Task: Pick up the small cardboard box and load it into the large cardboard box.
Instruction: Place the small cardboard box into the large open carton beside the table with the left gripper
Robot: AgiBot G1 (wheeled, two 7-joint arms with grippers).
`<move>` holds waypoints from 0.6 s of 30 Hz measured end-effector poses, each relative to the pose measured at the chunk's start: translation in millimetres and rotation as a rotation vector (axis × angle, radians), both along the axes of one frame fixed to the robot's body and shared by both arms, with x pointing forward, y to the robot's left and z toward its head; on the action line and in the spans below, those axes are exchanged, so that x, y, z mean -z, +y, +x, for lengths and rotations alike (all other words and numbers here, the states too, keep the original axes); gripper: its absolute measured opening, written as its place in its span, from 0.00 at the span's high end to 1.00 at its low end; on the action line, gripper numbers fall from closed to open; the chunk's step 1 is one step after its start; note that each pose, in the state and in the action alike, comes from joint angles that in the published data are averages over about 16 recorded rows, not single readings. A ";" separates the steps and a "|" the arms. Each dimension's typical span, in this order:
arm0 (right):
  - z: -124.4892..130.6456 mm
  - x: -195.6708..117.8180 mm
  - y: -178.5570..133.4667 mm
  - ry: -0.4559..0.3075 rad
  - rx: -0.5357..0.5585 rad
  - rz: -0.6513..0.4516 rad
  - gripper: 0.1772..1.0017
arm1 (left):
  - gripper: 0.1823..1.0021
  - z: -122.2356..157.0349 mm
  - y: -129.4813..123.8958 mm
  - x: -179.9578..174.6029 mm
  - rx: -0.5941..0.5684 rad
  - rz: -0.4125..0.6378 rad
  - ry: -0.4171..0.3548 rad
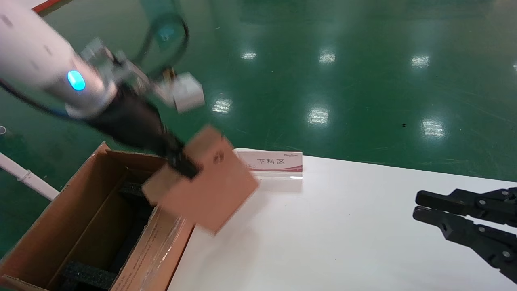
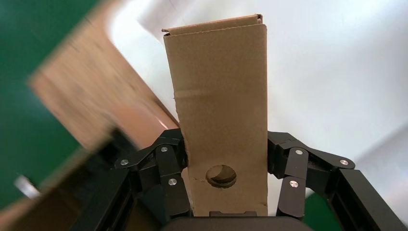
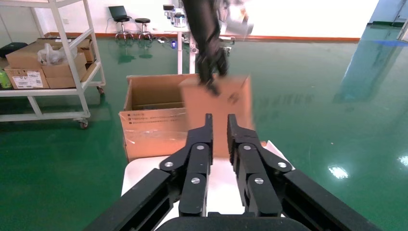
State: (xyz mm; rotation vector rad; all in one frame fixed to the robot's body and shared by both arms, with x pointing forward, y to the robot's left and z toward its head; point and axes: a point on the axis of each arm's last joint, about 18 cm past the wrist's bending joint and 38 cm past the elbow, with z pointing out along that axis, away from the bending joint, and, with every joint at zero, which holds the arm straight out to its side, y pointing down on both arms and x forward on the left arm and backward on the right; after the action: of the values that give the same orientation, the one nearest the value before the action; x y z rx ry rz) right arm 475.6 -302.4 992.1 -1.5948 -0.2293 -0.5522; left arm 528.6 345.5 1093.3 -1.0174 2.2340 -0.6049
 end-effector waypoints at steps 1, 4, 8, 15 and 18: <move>0.0 0.0 0.0 0.000 0.000 0.000 0.83 | 0.75 -2.5 0.8 -11.5 0.001 -0.001 -0.025; 0.0 0.0 0.0 0.000 0.000 0.000 0.88 | 0.75 -11.4 4.5 -44.2 0.000 0.007 -0.092; 0.0 0.0 0.0 0.000 0.000 0.000 0.93 | 0.76 -24.9 13.5 -80.0 -0.017 0.039 -0.157; 0.0 0.0 0.0 0.000 0.000 0.000 0.97 | 0.77 -48.1 38.6 -110.6 -0.085 0.133 -0.181; 0.0 0.0 0.0 0.000 0.000 0.000 0.98 | 0.78 -55.9 51.5 -110.9 -0.123 0.171 -0.157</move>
State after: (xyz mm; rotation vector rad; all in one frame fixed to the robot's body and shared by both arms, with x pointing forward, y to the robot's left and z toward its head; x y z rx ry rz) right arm 475.6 -302.4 992.1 -1.5948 -0.2294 -0.5521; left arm 472.8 397.0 1204.1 -0.9769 2.0314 -0.4167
